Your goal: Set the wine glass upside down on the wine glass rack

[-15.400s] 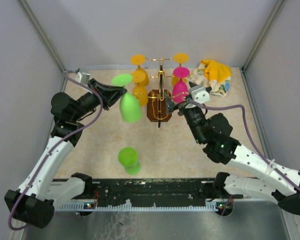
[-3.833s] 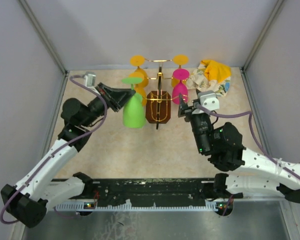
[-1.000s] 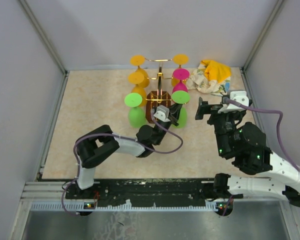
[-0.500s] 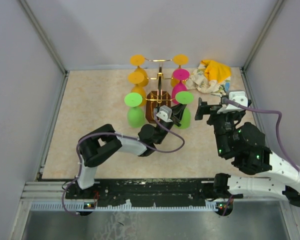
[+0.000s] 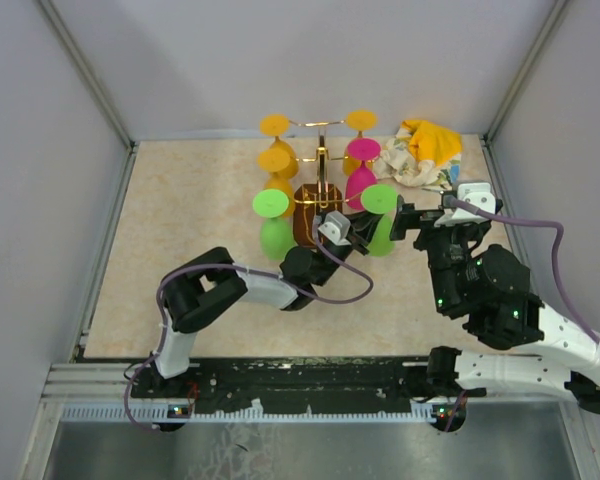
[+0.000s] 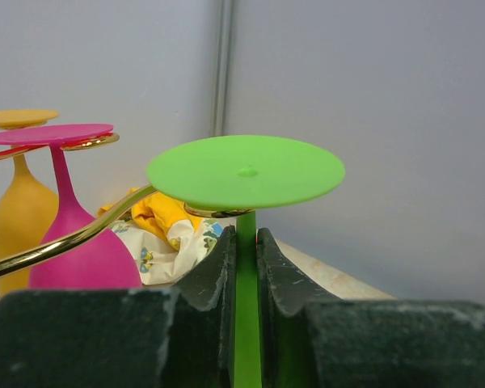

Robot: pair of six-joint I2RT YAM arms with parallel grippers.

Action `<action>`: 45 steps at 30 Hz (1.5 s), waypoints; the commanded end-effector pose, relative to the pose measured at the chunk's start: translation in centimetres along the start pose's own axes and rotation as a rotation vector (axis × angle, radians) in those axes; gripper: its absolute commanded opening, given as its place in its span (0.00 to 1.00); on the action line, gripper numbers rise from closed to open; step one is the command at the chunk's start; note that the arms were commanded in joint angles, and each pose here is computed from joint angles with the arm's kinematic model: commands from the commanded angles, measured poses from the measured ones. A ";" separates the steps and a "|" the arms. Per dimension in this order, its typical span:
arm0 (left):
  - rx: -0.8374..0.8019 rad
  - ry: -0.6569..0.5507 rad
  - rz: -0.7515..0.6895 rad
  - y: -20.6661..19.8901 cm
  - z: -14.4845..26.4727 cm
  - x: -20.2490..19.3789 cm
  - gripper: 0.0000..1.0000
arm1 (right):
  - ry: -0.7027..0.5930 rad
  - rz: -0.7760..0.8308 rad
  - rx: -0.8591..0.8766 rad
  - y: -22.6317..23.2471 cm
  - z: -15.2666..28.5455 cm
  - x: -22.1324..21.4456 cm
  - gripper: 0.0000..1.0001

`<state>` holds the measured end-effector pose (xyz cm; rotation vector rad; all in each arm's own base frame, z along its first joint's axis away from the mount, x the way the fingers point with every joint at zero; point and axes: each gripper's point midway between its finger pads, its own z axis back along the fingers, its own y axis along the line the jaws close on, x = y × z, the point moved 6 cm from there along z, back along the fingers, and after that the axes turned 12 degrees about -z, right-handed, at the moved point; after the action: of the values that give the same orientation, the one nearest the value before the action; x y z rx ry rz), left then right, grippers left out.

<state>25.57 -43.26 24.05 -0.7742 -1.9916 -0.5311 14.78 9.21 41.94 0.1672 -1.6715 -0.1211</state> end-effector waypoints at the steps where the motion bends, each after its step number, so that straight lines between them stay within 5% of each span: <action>1: -0.033 -0.152 0.059 -0.6 -0.8 2.7 0.00 | -0.004 0.000 0.003 -0.1 0.1 0.2 0.99; 15: 0.043 -0.182 0.030 1.5 2.2 4.4 0.02 | -0.004 0.003 0.018 0.4 -0.1 -0.1 0.99; 19: 0.060 -0.181 0.016 1.9 2.6 4.8 0.15 | -0.004 0.002 0.020 0.5 -0.1 -0.2 0.99; 28: 0.075 -0.171 0.015 2.3 3.3 5.2 0.74 | -0.004 0.001 0.017 0.5 -0.1 -0.2 0.99; 36: 0.080 -0.146 -0.011 3.0 5.2 5.9 0.87 | -0.001 0.001 0.022 0.7 -0.1 -0.4 0.99; 45: -0.156 -0.042 -0.046 0.3 7.7 8.1 0.94 | 0.003 0.014 0.073 2.3 -0.5 -0.8 0.99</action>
<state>20.64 -35.97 23.42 -0.7277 -1.9438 -0.6534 15.12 10.58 41.26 0.1627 -1.6655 -0.0677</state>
